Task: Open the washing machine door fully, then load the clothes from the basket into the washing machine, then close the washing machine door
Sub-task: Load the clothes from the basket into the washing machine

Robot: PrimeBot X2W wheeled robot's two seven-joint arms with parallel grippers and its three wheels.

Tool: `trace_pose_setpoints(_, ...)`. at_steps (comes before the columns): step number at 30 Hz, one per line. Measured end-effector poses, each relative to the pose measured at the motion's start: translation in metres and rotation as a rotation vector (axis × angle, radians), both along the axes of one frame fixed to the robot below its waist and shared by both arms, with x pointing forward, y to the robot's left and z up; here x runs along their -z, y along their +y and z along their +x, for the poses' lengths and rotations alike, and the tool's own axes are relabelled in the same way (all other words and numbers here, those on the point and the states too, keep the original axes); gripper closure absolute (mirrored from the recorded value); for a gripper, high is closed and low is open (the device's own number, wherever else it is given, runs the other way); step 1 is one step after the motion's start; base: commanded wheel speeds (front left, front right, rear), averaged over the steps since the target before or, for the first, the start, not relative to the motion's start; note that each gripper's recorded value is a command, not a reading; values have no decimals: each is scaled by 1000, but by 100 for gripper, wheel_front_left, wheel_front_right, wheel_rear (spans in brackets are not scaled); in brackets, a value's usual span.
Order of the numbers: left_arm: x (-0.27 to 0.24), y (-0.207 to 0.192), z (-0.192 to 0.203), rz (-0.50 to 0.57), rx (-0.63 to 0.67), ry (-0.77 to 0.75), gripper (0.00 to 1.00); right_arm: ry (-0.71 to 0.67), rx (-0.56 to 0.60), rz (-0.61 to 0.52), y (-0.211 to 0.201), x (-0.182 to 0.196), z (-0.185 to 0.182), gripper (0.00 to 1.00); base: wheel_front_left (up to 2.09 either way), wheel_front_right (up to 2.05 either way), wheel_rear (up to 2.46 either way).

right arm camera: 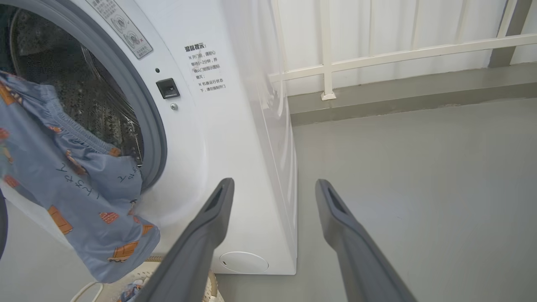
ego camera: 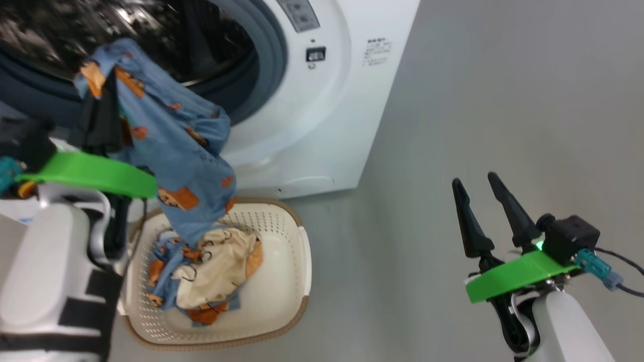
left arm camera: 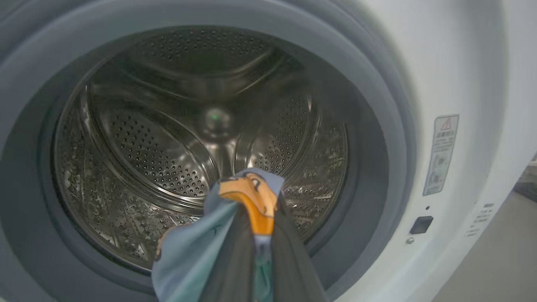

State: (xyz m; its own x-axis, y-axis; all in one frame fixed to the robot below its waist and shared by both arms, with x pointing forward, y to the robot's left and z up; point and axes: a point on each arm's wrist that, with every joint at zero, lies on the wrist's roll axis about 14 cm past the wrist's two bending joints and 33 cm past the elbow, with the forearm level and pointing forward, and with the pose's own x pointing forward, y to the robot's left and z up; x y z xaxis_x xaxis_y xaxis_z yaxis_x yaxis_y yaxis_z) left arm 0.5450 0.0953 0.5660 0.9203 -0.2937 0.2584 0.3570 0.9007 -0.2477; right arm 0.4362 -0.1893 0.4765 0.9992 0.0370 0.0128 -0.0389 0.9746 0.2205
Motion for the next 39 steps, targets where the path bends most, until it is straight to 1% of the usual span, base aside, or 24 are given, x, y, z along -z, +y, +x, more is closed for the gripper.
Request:
trace_pose_setpoints(6,38,-4,43,25,7,93,100,22,20,-6,-5,13,13,0,0,0,0)
trace_pose_setpoints(12,77,-15,81,31,29,186,100,71,36,-21,-13,35,21,0,0,0,0)
trace_pose_setpoints(16,96,-25,102,37,50,215,100,101,40,-20,-15,49,25,0,0,0,0)
trace_pose_setpoints(17,96,-25,102,37,50,215,100,101,40,-20,-15,49,25,0,0,0,0)
trace_pose_setpoints(25,110,-22,148,50,31,196,100,151,57,-33,-24,73,29,0,0,0,0)
trace_pose_setpoints(26,110,-22,158,47,21,183,100,163,62,-38,-26,78,29,0,0,0,0)
trace_pose_setpoints(28,104,-23,168,27,9,159,100,175,68,-41,-29,81,28,0,0,0,0)
trace_pose_setpoints(30,88,-21,178,-35,-18,116,100,185,75,-47,-32,85,26,0,0,0,0)
trace_pose_setpoints(33,63,-19,187,-84,-45,33,100,196,84,-54,-36,88,25,0,0,0,0)
trace_pose_setpoints(36,65,-20,189,-87,-57,25,100,198,90,-60,-38,89,26,0,0,0,0)
trace_pose_setpoints(37,70,-22,188,-80,-56,36,89,196,89,-60,-38,89,27,0,0,0,0)
trace_pose_setpoints(39,81,-26,187,-63,-52,71,0,195,87,-59,-38,89,27,0,0,0,0)
